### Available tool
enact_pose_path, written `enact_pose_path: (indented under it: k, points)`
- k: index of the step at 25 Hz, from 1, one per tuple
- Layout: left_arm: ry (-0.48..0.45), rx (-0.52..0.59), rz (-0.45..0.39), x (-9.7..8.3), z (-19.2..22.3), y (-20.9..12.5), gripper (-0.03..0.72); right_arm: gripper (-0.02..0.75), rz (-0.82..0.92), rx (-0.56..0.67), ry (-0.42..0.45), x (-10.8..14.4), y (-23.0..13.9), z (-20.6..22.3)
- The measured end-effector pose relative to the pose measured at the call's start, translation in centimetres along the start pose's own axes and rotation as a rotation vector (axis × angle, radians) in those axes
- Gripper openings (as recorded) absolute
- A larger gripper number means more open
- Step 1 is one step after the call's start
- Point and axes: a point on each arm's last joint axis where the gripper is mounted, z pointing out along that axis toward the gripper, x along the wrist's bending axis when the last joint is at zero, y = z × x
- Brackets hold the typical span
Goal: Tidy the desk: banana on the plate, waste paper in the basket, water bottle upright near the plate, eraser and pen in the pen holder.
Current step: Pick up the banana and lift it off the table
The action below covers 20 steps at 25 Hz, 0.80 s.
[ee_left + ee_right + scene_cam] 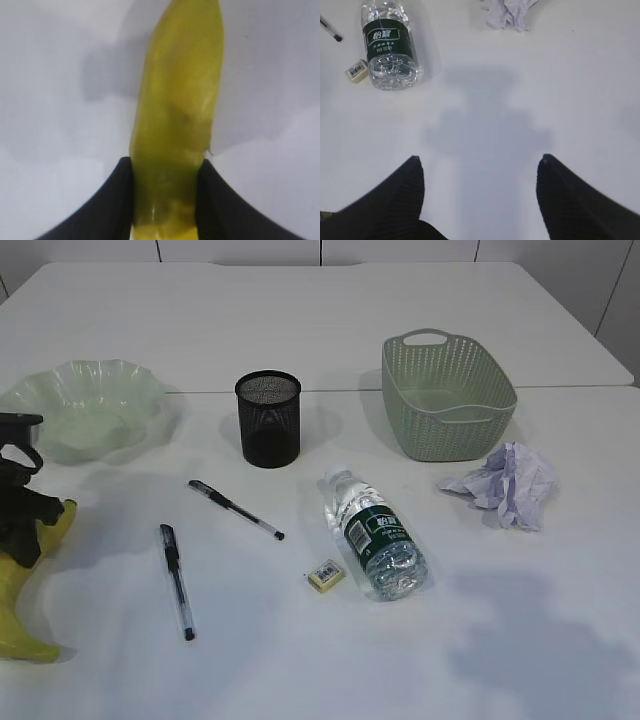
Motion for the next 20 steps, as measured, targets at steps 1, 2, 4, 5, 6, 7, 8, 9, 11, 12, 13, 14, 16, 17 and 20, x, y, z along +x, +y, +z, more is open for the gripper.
enact_pose_path:
  k: [1,2,4,5,6,7,8,9,11,12,13,14,16,17,20]
  points:
    - [-0.004,-0.009,-0.004,0.0,-0.4,0.0,0.216,0.520,0.000,0.000,0.000,0.0,0.0,0.0]
    - [-0.004,-0.021,-0.004,0.0,-0.9,0.0,0.215,0.520,0.000,0.000,0.000,0.0,0.0,0.0]
    - [-0.003,-0.040,-0.004,0.0,-1.8,-0.1,0.215,0.520,0.000,0.000,0.000,0.0,0.0,0.0]
    - [-0.003,-0.046,-0.004,0.0,-2.3,-0.1,0.215,0.520,0.000,0.000,0.000,0.0,0.0,0.0]
    - [-0.003,-0.051,-0.004,0.0,-2.8,-0.2,0.215,0.520,0.000,0.000,0.000,0.0,0.0,0.0]
    - [-0.003,-0.055,-0.003,0.0,-3.3,-0.3,0.215,0.520,0.000,0.000,0.000,0.0,0.0,0.0]
    - [-0.003,-0.061,0.001,0.0,-3.8,-0.4,0.214,0.520,0.000,0.000,0.000,0.0,0.0,0.0]
    - [-0.003,-0.066,0.005,0.0,-4.3,-0.5,0.214,0.520,0.000,0.000,0.000,0.0,0.0,0.0]
    - [-0.004,-0.075,0.011,-0.1,-5.2,-0.8,0.214,0.520,0.000,0.000,0.000,0.0,0.0,0.0]
    - [-0.004,-0.079,0.013,-0.1,-5.6,-0.9,0.214,0.520,0.000,0.000,0.000,0.0,0.0,0.0]
    - [-0.004,-0.084,0.015,-0.1,-6.1,-1.0,0.214,0.520,0.000,0.000,0.000,0.0,0.0,0.0]
    - [-0.004,-0.085,0.015,-0.1,-6.4,-1.2,0.214,0.520,0.000,0.000,0.000,0.0,0.0,0.0]
    - [-0.003,-0.116,0.017,-0.1,-7.6,-1.1,0.214,0.520,0.000,0.000,0.000,0.0,0.0,0.0]
    - [-0.002,-0.134,0.017,-0.1,-8.2,-0.9,0.214,0.520,0.000,0.000,0.000,0.0,0.0,0.0]
    - [0.001,-0.215,0.033,0.0,-10.6,0.2,0.214,0.520,0.000,0.000,0.000,0.0,0.0,0.0]
